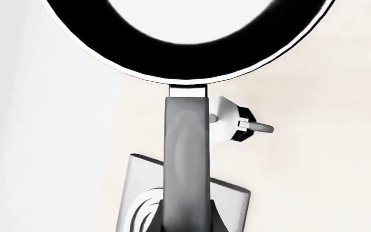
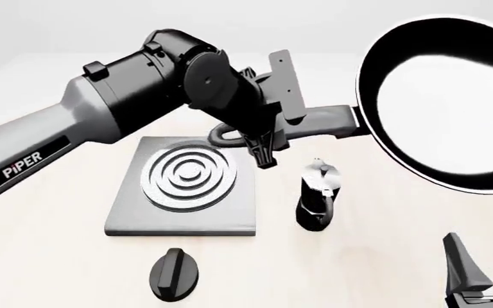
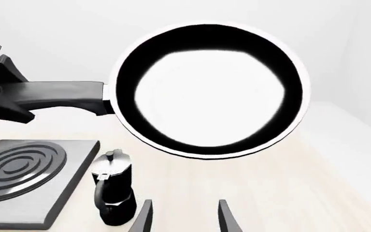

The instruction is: Put the frying pan on the stove.

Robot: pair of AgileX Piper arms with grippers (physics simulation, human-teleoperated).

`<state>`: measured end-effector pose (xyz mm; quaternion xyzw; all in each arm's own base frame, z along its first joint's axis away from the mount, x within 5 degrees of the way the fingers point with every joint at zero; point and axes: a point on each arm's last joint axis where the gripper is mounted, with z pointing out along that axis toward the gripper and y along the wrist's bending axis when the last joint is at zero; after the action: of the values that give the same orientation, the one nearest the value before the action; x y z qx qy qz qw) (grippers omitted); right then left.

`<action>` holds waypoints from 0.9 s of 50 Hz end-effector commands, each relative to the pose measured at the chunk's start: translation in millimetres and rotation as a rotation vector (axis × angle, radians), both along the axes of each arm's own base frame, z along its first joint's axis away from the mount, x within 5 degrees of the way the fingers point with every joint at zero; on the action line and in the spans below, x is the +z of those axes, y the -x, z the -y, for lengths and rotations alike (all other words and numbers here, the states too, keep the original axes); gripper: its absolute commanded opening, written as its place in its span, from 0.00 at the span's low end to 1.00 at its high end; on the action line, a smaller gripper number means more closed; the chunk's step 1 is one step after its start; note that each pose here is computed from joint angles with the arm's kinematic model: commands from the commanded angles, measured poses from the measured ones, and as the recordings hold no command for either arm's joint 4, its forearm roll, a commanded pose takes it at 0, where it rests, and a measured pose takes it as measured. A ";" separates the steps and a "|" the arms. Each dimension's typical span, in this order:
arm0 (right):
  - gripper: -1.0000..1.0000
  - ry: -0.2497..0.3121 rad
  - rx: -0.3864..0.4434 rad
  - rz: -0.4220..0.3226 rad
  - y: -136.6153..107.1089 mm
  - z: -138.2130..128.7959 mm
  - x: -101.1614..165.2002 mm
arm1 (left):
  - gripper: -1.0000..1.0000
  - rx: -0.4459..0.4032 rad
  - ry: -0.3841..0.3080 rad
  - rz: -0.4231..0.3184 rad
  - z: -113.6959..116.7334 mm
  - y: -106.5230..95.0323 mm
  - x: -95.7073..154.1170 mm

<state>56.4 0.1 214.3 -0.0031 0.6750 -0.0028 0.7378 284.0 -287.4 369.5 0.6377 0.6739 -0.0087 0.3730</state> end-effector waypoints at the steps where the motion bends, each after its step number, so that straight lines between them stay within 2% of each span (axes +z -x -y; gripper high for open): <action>1: 1.00 -0.001 0.000 0.000 0.0 0.0 -0.1 | 0.00 0.048 0.079 0.064 -16.6 -9.4 29.2; 7: 1.00 -0.001 0.000 -0.001 0.0 0.0 -0.1 | 0.00 0.085 0.095 0.046 -20.8 -12.9 32.1; 11: 1.00 -0.001 0.000 0.000 0.0 0.0 -0.1 | 0.00 0.131 0.096 0.032 -30.6 -22.6 29.9; 15: 1.00 -0.001 0.000 0.000 0.0 0.0 -0.1 | 0.00 0.156 0.116 0.004 -30.3 -19.0 31.5; 22: 1.00 -0.001 0.000 0.000 0.0 0.0 -0.1 | 0.00 0.220 0.112 -0.008 -51.7 -27.2 23.7; 24: 1.00 -0.001 0.000 0.000 0.0 0.0 -0.1 | 0.00 0.216 0.110 -0.008 -52.5 -24.7 22.6; 35: 1.00 -0.001 0.000 0.000 0.0 0.0 -0.1 | 0.00 0.322 0.141 -0.027 -84.9 -24.6 20.4; 45: 1.00 -0.001 0.000 0.000 0.0 0.0 -0.1 | 0.00 0.392 0.158 -0.025 -116.9 -10.8 21.5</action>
<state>56.4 0.1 214.2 -0.0029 0.6752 -0.0025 0.7377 307.3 -199.1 376.7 0.4966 0.7797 0.0003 0.3814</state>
